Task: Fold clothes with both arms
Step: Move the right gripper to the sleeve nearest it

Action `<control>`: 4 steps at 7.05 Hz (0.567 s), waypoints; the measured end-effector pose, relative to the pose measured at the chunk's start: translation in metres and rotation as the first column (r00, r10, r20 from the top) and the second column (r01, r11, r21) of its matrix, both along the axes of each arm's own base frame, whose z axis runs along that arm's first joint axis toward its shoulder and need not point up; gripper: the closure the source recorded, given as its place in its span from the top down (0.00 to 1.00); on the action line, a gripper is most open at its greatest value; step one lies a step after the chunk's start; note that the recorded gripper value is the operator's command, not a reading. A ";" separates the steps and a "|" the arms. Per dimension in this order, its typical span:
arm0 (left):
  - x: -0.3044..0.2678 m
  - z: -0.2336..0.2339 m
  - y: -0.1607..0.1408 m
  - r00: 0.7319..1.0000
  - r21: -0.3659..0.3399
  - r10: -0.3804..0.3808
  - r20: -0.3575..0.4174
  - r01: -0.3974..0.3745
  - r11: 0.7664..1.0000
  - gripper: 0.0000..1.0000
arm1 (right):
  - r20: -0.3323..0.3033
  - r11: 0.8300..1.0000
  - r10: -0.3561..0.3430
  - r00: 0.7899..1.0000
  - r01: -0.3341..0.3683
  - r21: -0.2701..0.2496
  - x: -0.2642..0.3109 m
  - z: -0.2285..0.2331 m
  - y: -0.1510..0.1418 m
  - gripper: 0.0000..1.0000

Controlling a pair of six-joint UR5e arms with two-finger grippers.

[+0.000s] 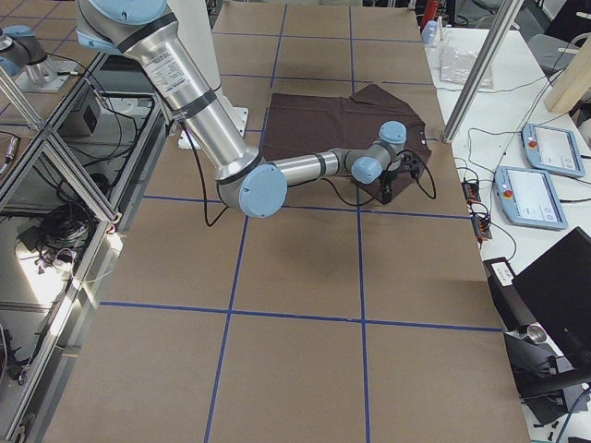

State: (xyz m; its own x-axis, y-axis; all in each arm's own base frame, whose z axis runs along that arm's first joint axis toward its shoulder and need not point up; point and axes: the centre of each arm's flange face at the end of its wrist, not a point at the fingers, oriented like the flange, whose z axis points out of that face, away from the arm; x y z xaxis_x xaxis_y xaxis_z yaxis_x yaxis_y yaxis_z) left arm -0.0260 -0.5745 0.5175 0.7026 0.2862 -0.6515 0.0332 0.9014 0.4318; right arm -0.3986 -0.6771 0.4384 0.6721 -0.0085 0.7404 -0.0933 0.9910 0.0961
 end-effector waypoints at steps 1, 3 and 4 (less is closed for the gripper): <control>0.000 0.000 0.000 1.000 0.001 0.000 0.000 0.000 1.000 1.00 | -0.008 1.000 0.000 1.000 0.000 -0.006 -0.002 0.003 -0.003 0.97; 0.000 -0.001 0.000 1.000 0.003 0.001 0.000 -0.001 1.000 1.00 | -0.024 1.000 0.001 1.000 -0.002 -0.014 -0.004 0.012 -0.004 0.76; 0.000 -0.001 0.000 1.000 0.003 0.000 0.000 0.000 1.000 1.00 | -0.032 1.000 0.004 0.999 -0.005 -0.015 -0.005 0.015 -0.005 0.42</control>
State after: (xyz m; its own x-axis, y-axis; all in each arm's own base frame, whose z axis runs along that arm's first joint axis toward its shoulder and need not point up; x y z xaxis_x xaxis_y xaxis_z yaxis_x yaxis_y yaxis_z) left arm -0.0260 -0.5743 0.5160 0.7024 0.2884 -0.6507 0.0330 0.9001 0.4345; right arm -0.4032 -0.6822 0.4529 0.6955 0.0054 0.7185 -0.0951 0.9919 0.0846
